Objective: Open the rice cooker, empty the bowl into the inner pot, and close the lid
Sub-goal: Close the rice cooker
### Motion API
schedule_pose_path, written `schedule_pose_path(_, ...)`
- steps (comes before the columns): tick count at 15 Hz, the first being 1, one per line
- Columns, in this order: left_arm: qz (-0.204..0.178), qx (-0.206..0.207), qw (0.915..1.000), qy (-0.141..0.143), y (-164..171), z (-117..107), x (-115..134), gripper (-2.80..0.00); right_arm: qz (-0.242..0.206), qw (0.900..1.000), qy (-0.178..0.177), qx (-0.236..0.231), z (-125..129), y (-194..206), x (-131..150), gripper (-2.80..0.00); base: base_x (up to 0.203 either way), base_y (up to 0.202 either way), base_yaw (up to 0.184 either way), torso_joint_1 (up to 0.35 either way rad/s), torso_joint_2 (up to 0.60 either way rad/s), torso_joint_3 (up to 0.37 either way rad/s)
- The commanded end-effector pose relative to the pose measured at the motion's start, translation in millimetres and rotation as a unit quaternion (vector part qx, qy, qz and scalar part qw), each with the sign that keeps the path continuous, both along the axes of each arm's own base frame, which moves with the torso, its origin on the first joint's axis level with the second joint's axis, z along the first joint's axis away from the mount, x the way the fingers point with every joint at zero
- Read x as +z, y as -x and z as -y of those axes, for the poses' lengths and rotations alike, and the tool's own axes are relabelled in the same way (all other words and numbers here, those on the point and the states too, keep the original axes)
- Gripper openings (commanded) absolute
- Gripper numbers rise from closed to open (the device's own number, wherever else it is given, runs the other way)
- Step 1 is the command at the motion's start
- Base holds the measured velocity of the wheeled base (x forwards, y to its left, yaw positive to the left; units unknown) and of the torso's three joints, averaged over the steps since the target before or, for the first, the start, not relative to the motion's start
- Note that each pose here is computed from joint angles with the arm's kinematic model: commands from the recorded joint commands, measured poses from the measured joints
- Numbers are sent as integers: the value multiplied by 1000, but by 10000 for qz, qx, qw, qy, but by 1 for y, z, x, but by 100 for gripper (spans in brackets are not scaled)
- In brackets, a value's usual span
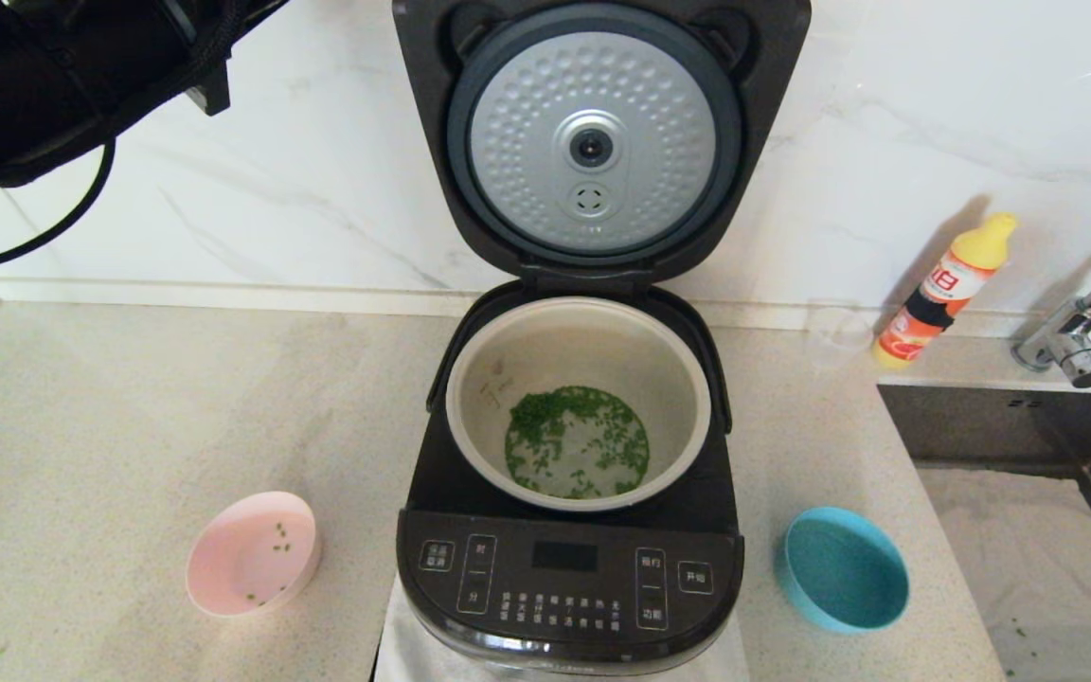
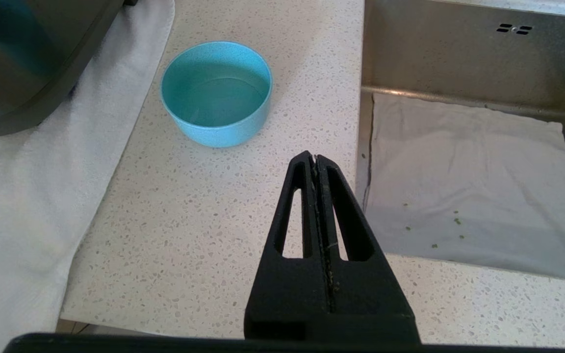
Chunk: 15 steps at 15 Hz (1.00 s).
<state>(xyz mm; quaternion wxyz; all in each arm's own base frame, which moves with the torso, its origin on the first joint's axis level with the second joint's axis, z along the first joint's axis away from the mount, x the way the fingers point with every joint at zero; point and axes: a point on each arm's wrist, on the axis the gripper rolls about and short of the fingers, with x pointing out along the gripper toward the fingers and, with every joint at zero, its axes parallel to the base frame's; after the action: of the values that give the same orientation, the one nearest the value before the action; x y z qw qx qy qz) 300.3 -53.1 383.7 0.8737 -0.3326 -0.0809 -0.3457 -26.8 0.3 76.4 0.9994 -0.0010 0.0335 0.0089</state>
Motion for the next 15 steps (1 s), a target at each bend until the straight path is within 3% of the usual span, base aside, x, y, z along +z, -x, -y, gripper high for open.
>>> schedule_pose_path(1, -258, -231, 9994, 84, -26, -6, -19, -280, -6, 10000, 3, 4, 0, 0, 0, -280, 0, 0, 0, 0, 0, 0)
schedule_pose_path(5, -255, -806, 9953, 473, -47, -11, -31, -280, -3, 10000, 3, 4, 0, 0, 0, -280, 0, 0, 0, 0, 0, 0)
schedule_pose_path(10, -409, -1085, 9925, 385, -69, -7, -49, -280, -3, 10000, 3, 4, 0, 0, 0, -280, 0, 0, 0, 0, 0, 0)
schedule_pose_path(15, -254, -1271, 9909, 357, -75, 5, -42, -280, -3, 10000, 3, 4, 0, 0, 0, -280, 0, 0, 0, 0, 0, 0)
